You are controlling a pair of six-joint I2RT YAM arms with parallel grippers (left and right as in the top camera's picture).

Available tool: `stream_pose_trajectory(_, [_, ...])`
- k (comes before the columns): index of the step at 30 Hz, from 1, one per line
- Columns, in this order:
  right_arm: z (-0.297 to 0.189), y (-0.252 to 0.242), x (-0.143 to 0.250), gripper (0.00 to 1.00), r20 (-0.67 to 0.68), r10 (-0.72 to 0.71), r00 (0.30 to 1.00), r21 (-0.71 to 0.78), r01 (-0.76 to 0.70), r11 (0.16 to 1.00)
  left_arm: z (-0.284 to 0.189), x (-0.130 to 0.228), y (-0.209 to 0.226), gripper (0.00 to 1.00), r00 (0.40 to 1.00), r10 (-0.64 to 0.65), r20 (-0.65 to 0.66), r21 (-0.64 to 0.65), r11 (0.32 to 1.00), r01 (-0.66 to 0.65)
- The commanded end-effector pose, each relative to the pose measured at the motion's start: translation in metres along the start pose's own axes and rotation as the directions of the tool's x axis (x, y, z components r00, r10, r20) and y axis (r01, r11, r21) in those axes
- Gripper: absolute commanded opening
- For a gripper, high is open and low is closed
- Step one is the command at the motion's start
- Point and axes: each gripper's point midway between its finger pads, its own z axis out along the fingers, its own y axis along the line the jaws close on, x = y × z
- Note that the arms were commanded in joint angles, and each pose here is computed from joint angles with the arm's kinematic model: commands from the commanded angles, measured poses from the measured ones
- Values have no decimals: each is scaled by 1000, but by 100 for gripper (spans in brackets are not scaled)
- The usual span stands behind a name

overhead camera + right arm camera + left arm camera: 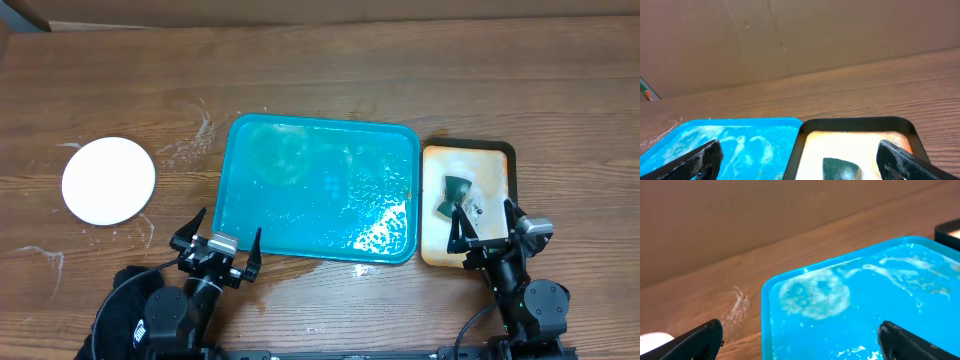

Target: Clean dirty plates on tray and stack at the side

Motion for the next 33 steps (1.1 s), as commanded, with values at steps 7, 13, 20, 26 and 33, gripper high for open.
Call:
stream_pose_trajectory(7, [0,0,2,100,5,1,1000,-2,-1,1000,-1,1,6,100,989,-146,5,-39,988,147])
stream_pose_trajectory(13, [0,0,2,100,5,1,1000,-2,-1,1000,-1,1,6,100,989,-147,4,-39,988,147])
stream_pose_trajectory(20, [0,0,2,100,5,1,1000,-2,-1,1000,-1,1,6,100,989,-147,4,-39,988,147])
stream_pose_trajectory(26, [0,0,2,100,5,1,1000,-2,-1,1000,-1,1,6,100,989,-147,4,-39,988,147])
stream_pose_trajectory(33, [0,0,2,100,5,1,1000,-2,-1,1000,-1,1,6,100,989,-147,4,-39,988,147])
